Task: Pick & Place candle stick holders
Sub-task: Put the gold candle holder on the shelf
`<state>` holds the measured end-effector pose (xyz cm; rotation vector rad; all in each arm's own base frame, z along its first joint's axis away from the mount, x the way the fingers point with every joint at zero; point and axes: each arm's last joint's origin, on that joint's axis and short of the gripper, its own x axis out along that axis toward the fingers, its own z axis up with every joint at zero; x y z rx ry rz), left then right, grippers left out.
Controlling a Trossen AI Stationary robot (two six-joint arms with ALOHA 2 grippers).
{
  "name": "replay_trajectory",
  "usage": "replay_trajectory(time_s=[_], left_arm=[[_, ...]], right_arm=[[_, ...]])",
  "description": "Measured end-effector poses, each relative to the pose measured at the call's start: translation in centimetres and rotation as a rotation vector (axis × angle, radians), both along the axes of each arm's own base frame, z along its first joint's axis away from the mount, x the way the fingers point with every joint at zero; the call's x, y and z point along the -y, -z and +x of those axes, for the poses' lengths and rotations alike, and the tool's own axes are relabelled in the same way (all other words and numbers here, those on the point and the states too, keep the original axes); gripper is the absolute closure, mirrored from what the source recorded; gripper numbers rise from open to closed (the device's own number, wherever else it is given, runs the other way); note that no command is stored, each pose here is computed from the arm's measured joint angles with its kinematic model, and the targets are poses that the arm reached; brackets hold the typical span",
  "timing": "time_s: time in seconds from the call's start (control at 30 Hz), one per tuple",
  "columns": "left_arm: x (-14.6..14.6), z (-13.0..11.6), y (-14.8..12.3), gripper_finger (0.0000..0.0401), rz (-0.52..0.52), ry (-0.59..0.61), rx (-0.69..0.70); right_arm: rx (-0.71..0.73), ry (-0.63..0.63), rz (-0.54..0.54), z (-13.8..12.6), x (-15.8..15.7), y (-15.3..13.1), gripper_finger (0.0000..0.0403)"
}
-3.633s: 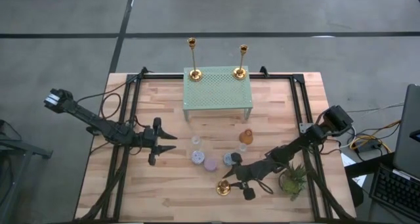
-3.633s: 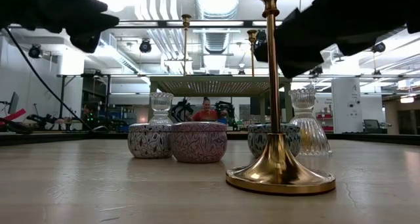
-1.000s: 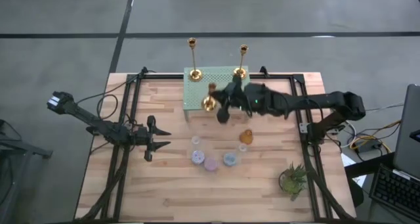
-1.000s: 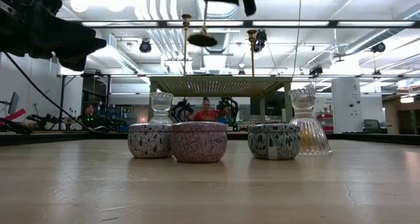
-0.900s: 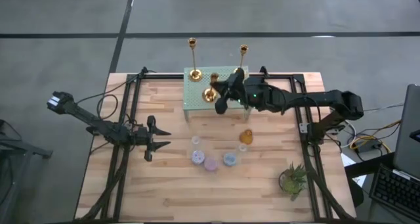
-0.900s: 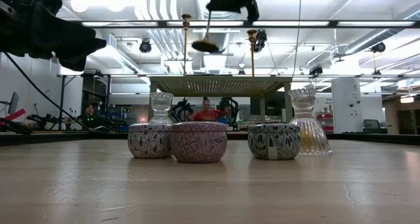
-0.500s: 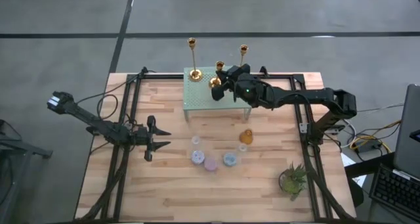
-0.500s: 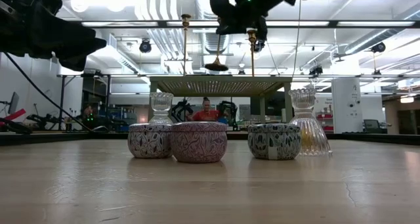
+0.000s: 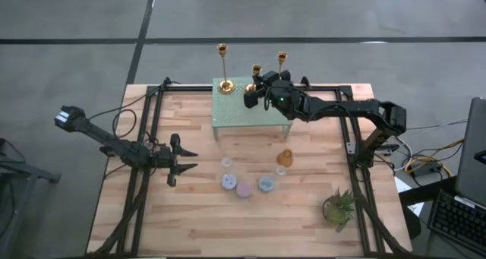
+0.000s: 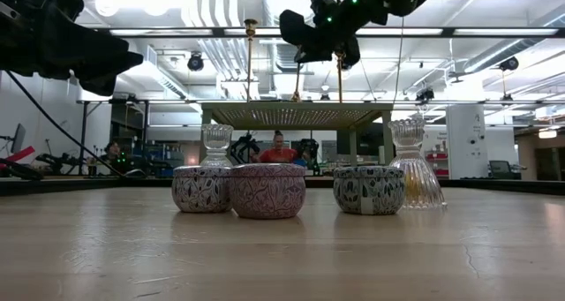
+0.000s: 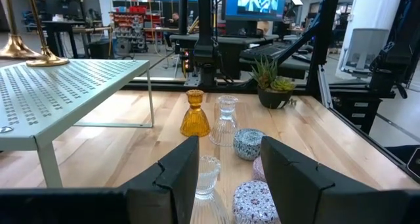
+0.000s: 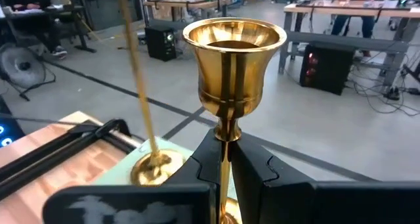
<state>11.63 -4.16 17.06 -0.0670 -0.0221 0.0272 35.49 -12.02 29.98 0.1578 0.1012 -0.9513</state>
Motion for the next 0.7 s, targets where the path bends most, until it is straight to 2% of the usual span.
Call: replay_trajectory(time_s=[0.4, 0.57, 0.7], left_arm=[[0.0, 0.0, 0.0, 0.0233, 0.000, 0.000, 0.000], [0.0, 0.0, 0.0, 0.0233, 0.000, 0.000, 0.000], [0.0, 0.0, 0.0, 0.0233, 0.000, 0.000, 0.000]], right_arm=[[-0.040, 0.007, -0.015, 0.6, 0.8, 1.2, 0.0390], [-0.012, 0.022, -0.021, 1.0, 1.5, 0.9, 0.0390], [-0.052, 0.028, -0.035, 1.5, 2.1, 1.2, 0.0390]])
